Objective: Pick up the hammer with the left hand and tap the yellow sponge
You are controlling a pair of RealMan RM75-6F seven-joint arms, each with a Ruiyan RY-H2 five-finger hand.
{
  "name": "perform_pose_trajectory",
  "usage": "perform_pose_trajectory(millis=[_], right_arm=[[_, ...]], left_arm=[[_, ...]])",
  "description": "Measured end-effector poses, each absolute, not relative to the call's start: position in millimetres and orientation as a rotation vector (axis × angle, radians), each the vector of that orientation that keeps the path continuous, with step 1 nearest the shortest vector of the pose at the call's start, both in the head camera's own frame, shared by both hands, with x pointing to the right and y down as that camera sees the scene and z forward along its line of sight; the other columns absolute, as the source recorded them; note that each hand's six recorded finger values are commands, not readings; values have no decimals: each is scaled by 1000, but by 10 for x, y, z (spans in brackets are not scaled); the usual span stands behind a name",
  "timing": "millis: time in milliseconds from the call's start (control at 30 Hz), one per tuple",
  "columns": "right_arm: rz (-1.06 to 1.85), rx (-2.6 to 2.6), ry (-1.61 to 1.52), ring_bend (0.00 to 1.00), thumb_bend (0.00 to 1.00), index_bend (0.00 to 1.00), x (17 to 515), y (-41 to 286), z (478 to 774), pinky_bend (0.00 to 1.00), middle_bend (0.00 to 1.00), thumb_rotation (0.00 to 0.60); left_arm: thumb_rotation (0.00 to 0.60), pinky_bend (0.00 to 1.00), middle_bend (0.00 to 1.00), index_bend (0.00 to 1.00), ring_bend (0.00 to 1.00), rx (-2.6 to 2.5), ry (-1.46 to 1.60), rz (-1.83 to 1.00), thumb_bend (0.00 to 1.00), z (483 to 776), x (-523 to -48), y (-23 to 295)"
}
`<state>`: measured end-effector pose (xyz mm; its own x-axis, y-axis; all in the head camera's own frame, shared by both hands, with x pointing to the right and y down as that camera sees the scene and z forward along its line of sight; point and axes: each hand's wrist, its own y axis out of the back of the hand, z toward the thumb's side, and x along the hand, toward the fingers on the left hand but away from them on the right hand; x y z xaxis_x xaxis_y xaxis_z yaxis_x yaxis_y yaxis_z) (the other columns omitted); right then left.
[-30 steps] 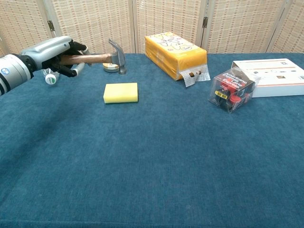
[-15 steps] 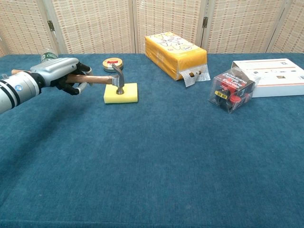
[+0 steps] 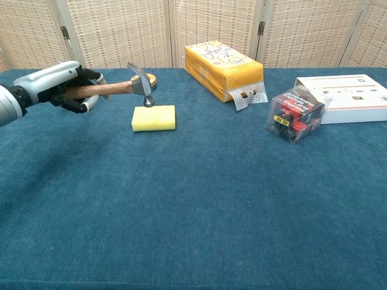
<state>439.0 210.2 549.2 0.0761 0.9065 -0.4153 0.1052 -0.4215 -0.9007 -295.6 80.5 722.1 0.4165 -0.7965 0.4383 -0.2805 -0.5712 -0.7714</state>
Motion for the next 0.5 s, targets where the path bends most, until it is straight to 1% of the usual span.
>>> perform_pose_trajectory(millis=[33, 67, 100, 133, 167, 200, 233, 300, 367, 433, 500], right_arm=[[1420, -1640, -1023, 196, 260, 57, 4394, 2103, 5489, 191, 345, 600], [1421, -1640, -1024, 196, 260, 57, 4399, 2104, 5487, 191, 345, 600], [1422, -1640, -1024, 196, 260, 57, 4403, 2106, 5486, 191, 345, 600], [1422, -1640, -1024, 196, 260, 57, 4406, 2106, 5485, 191, 345, 600], [1422, -1640, -1024, 196, 260, 57, 4409, 2107, 5485, 191, 345, 600], [1423, -1640, -1025, 196, 260, 57, 4412, 2106, 5486, 191, 345, 600], [1423, -1640, -1025, 196, 260, 57, 4415, 2105, 5487, 191, 345, 600], [1424, -1642, -1025, 196, 260, 57, 4418, 2100, 5494, 191, 345, 600], [1424, -1645, -1023, 196, 260, 57, 4418, 2093, 5502, 191, 345, 600], [1421, -1647, -1019, 196, 260, 57, 4411, 2081, 5508, 191, 345, 600], [1418, -1650, -1017, 196, 260, 57, 4405, 2070, 5514, 191, 345, 600]], left_arm=[[600, 712, 855, 700, 704, -2065, 890, -1104, 678, 7217, -2969, 842], [600, 694, 794, 634, 660, -2063, 877, -1109, 657, 7216, -2978, 865], [600, 655, 704, 542, 585, -2061, 863, -1116, 613, 7215, -2989, 888], [600, 582, 571, 420, 465, -2062, 842, -1132, 539, 7215, -3007, 919], [600, 529, 493, 351, 392, -2066, 826, -1147, 492, 7215, -3022, 943], [600, 439, 373, 248, 279, -2071, 810, -1165, 426, 7214, -3039, 969], [600, 376, 297, 182, 210, -2076, 796, -1183, 388, 7209, -3056, 995], [600, 305, 218, 105, 130, -2086, 777, -1220, 346, 7172, -3095, 1053], [600, 274, 173, 57, 91, -2093, 780, -1253, 321, 7109, -3145, 1112], [600, 263, 152, 27, 77, -2093, 798, -1288, 302, 7034, -3218, 1166], [600, 262, 149, 21, 76, -2087, 822, -1315, 295, 6962, -3292, 1209]])
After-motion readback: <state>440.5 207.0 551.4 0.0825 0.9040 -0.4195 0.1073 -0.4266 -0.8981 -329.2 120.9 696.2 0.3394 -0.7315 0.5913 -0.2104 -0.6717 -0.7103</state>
